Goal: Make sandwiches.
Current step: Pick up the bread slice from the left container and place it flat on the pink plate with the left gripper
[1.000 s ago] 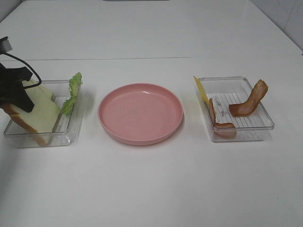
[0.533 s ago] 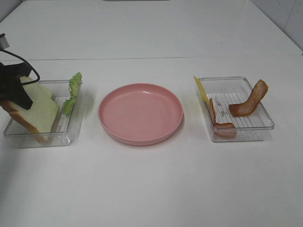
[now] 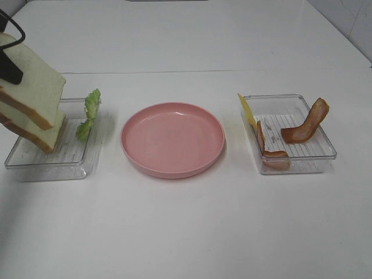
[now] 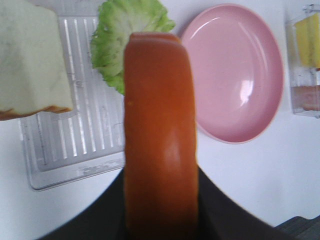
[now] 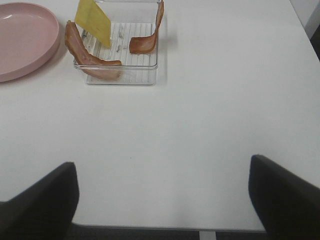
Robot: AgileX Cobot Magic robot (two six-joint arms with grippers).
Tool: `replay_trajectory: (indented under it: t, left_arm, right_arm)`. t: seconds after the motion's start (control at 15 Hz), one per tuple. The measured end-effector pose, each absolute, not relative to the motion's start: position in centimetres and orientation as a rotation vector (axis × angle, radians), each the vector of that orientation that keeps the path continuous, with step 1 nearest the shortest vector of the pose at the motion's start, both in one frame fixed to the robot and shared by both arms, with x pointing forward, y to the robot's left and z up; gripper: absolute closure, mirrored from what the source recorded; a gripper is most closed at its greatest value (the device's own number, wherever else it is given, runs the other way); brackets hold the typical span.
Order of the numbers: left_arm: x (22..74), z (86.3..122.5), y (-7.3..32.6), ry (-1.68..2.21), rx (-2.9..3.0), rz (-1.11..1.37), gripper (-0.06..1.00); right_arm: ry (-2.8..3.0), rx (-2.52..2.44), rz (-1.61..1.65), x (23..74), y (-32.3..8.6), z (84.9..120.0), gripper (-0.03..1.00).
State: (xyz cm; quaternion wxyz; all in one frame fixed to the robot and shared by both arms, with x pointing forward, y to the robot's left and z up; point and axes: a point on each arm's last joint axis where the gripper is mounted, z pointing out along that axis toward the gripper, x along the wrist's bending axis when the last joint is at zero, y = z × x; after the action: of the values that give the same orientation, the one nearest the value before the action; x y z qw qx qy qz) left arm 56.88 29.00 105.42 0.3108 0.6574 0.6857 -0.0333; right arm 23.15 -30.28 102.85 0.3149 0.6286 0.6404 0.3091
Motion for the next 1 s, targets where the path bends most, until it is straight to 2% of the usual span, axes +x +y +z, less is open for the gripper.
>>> replay_trajectory:
  t: [0.2,0.4,0.73,1.0]
  left_arm:
    - [56.9,106.5,26.8,1.720,1.736,-0.123,0.73]
    - [59.1,103.8,21.6,1.617,1.708,-0.231,0.73]
    - [62.6,99.1,16.4,1.569,1.750,-0.380,0.73]
    - [65.4,96.9,13.5,1.527,1.787,-0.436,0.73]
  right_arm:
    - [1.687,1.656,0.814,23.1,-30.3,102.9,0.08]
    - [1.687,1.656,0.814,23.1,-30.3,102.9,0.08]
    - [1.687,1.656,0.814,23.1,-30.3,102.9,0.08]
    - [1.687,1.656,0.814,23.1,-30.3,102.9,0.08]
